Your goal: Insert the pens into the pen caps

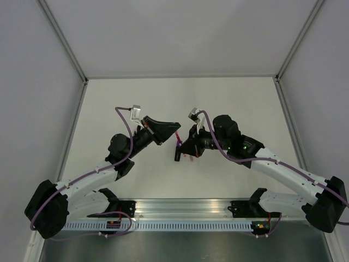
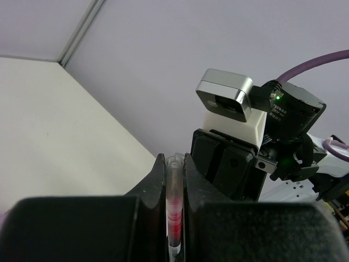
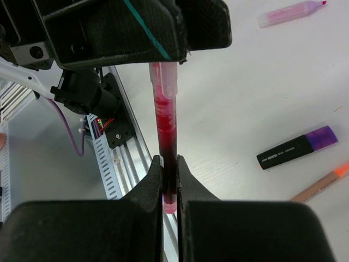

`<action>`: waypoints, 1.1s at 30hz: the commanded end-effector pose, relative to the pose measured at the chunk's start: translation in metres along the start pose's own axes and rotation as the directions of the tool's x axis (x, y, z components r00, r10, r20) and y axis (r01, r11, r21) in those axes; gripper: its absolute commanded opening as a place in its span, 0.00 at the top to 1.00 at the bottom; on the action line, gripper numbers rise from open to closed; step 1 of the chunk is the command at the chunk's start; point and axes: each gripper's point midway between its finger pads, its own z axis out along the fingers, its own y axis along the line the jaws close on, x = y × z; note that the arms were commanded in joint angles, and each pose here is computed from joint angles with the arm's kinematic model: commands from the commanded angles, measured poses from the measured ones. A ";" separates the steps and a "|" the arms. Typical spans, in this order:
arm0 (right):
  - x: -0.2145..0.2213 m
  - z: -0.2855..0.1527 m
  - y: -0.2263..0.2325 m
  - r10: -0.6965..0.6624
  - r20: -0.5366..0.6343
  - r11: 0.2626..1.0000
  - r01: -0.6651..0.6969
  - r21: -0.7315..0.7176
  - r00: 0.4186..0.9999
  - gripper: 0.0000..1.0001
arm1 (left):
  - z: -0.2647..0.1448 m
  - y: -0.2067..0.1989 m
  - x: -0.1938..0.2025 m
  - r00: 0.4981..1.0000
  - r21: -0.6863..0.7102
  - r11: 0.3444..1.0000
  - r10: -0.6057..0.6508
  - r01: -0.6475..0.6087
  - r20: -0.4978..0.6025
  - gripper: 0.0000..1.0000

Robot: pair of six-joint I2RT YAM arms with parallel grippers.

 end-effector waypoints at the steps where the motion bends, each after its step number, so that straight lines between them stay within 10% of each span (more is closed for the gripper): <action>1: -0.132 -0.019 0.020 -0.163 0.420 0.986 0.166 0.029 0.893 1.00 | -0.032 -0.016 0.079 0.920 0.038 0.996 -0.064 0.086 -0.386 0.98; 19: -0.090 -0.018 0.009 -0.147 0.360 0.989 0.148 0.024 0.921 1.00 | -0.023 -0.031 0.043 0.937 -0.010 1.000 -0.014 0.011 -0.348 0.96; 26: -0.082 -0.019 0.009 -0.130 0.326 0.991 0.130 0.020 0.937 0.57 | -0.017 -0.020 0.033 0.947 -0.089 0.996 -0.022 -0.007 -0.322 0.98; 33: -0.060 -0.030 0.014 -0.113 0.291 0.993 0.119 -0.004 0.950 0.36 | -0.016 0.019 0.022 0.934 -0.211 0.977 -0.058 -0.019 -0.352 0.98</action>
